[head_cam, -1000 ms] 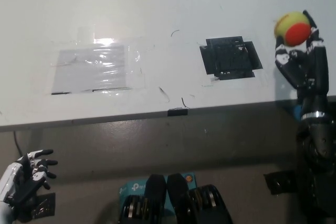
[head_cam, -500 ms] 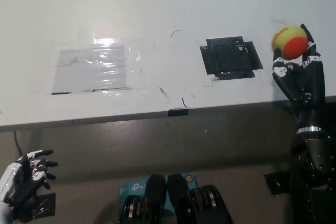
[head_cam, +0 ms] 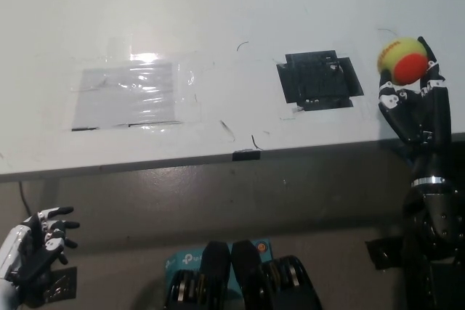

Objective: The robot uses right hand to squeeze a small tennis ball placed on the black area of the table

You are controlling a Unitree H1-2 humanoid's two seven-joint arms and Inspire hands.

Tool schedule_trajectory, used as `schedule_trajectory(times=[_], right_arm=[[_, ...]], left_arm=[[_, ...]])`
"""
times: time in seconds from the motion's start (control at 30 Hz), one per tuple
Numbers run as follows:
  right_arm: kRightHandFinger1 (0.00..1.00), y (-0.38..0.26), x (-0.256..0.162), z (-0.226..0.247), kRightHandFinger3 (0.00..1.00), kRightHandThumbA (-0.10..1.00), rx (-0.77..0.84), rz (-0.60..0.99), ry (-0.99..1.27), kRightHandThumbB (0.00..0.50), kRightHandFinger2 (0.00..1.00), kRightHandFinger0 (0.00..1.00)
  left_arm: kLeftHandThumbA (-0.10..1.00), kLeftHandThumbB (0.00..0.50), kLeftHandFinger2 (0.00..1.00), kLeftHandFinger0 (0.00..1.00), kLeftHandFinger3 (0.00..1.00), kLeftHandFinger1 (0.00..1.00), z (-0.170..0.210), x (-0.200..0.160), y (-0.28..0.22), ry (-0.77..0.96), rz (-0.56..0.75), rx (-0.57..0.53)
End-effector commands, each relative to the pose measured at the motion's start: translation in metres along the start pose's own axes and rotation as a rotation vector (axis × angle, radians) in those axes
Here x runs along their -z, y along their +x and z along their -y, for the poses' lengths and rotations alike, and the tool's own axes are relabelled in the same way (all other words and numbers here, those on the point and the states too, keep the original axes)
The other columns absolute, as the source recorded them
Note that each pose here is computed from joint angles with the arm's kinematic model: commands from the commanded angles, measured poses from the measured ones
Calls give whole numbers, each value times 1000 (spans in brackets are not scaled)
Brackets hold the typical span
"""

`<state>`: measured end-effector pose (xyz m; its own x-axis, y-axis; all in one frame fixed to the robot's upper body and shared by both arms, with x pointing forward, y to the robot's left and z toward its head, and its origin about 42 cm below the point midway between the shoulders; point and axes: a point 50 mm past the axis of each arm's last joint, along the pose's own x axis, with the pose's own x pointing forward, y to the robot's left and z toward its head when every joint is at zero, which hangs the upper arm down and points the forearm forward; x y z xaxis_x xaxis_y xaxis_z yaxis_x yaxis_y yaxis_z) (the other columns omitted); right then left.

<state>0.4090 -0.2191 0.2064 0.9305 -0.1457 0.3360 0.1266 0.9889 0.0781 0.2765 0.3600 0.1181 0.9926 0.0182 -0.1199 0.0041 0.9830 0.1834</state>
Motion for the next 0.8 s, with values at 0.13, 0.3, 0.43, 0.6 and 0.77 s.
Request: schedule_trajectory(times=[0.13,0.3,0.43,0.6,0.77], right_arm=[[106,51,-34,9,395,-100,-312,-19,-558,175,461,0],[285,73,-38,15,310,-100,-436,-65,-799,92,517,0],[147,92,-34,10,230,-100,-496,-58,-1059,14,352,0],[158,100,-21,6,375,-100,-542,-77,-1226,0,348,0],[235,111,1,2,657,-100,-594,-85,-1421,8,391,42]], left_arm=[[283,0,585,332,690,441,-8,-15,2,20,46,-8],[227,0,589,342,715,455,-8,-15,1,26,51,-4],[214,0,592,349,718,457,-8,-15,1,25,43,-3],[166,0,600,333,714,460,-8,-15,1,22,46,-2],[185,0,579,343,720,451,-9,-16,6,28,48,-2]])
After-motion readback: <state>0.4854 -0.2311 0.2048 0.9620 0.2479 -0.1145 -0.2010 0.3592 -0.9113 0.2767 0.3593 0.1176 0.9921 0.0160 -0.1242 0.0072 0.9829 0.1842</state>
